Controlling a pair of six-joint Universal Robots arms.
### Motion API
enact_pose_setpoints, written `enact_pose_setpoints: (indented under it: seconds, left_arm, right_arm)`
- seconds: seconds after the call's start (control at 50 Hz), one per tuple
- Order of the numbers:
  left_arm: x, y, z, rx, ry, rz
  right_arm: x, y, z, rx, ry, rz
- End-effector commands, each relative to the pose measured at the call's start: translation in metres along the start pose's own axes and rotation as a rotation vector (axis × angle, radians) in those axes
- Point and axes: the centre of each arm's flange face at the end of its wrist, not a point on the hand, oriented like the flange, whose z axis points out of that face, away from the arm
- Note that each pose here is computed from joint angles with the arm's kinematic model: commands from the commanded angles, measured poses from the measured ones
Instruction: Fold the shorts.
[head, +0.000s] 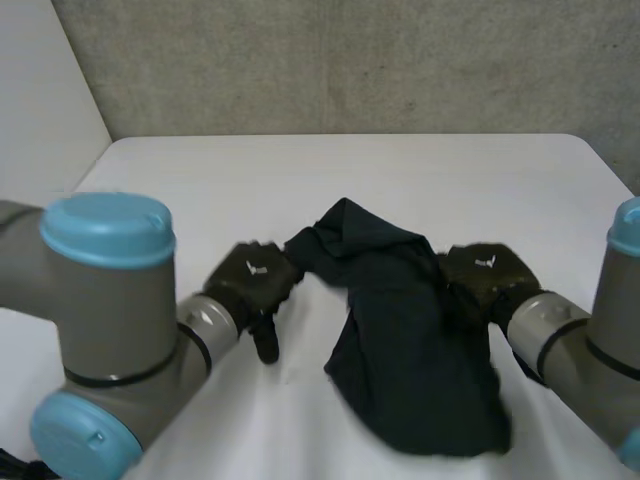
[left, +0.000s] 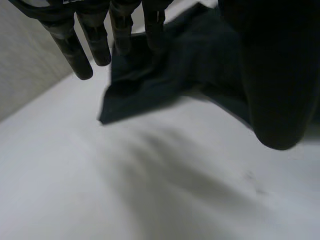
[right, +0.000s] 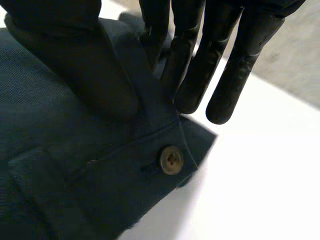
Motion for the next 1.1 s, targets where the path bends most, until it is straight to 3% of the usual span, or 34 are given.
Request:
enact_pose_setpoints:
  seconds: [0.02,0.26,0.54,0.68,0.84,0.96,1.06,1.1]
  left_arm:
    - [0.038,0.031,0.008,-0.040,0.084,0.032]
    - [0.070,0.027,0.029,0.071,0.126,0.037]
    - [0.099,0.022,0.053,0.092,0.163,-0.040]
    - [0.078,0.003,0.052,0.102,0.025,-0.063]
    - [0.018,-0.078,-0.039,0.254,-0.068,-0.094]
    - [0.006,-0.095,-0.078,0.289,-0.080,0.051]
    - [-0.005,-0.083,-0.058,0.229,-0.126,0.153]
    - [-0.013,-0.070,-0.031,0.177,-0.153,0.195]
  right_arm:
    - [0.016,-0.008,0.021,0.066,0.129,0.009]
    - [0.018,-0.002,0.022,0.054,0.135,0.061]
    - [0.019,-0.005,0.023,0.066,0.142,0.070]
    - [0.019,-0.016,0.021,0.083,0.142,0.042]
    - [0.025,-0.073,-0.017,0.177,0.170,-0.171]
    - [0.029,-0.102,-0.022,0.240,0.202,-0.251]
    - [0.017,-0.103,0.003,0.242,0.163,-0.264]
    - [0.010,-0.099,0.026,0.224,0.148,-0.268]
